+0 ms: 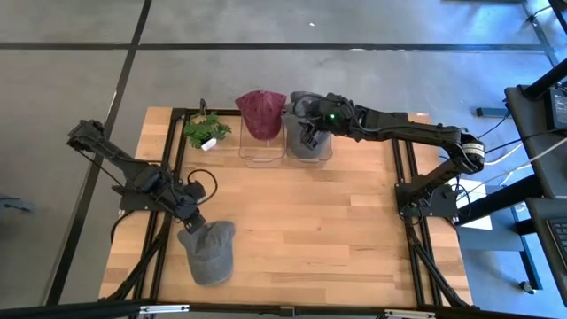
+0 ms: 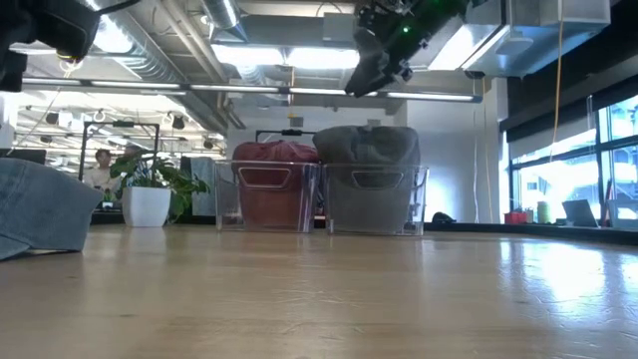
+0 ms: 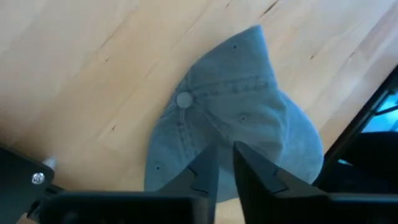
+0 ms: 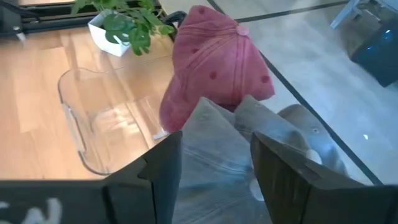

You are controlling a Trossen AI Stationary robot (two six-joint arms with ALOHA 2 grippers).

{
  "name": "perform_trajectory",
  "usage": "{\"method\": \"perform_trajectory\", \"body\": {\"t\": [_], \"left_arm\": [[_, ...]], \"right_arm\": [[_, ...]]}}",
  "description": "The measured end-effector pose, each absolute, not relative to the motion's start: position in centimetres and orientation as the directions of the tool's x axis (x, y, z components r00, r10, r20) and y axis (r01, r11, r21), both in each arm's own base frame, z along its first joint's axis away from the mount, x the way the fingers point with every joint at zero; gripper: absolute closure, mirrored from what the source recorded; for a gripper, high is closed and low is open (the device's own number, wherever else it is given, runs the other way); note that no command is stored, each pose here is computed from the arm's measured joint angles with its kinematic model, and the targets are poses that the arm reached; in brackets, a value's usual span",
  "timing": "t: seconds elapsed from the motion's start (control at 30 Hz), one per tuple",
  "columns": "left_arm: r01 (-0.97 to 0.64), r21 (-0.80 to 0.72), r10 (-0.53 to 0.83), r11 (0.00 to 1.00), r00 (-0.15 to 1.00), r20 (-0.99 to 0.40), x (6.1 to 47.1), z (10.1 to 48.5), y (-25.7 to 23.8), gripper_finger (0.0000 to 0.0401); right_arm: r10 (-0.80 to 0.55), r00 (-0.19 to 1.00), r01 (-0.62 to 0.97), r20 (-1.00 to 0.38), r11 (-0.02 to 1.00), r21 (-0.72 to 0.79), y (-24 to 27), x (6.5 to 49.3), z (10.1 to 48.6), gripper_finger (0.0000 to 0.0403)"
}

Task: Pick & Place hat
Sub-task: Put the gray cap into the right transparent bin

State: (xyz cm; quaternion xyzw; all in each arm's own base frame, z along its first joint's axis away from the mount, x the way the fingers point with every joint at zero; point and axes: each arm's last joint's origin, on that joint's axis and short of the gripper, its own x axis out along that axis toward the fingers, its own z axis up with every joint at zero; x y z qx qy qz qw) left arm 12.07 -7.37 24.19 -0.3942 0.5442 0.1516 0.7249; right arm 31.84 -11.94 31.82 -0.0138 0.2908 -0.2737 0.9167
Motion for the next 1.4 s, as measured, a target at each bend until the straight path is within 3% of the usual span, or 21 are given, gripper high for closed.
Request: {"method": "perform_trajectory", "body": {"t": [0.23,0.43,1.13,1.4], "left_arm": [[-0.707,-0.332,-0.163,0.625,0.298,-0.941,13.0,23.1,-7.9,0.0265],[-0.743,-0.240,-0.125,0.625,0.208,-0.970,14.1,21.6,-8.7,0.0232],[-0.691,0.047,-0.039,0.721,-0.108,-0.993,17.8,14.4,-11.2,0.0235],[-0.649,-0.014,-0.149,0.761,-0.154,-0.977,19.1,12.4,-12.3,0.0249]], "right_arm": [[-0.493,0.700,0.485,-0.516,0.859,-0.162,-11.1,32.2,31.9,0.0213],[-0.493,0.702,0.493,-0.514,0.857,-0.149,-11.1,32.3,31.9,0.0213],[-0.412,0.758,0.443,-0.505,0.894,-0.064,-10.9,32.5,32.0,0.0213],[-0.412,0.760,0.442,-0.503,0.895,-0.066,-10.9,32.5,32.1,0.0213]]}}
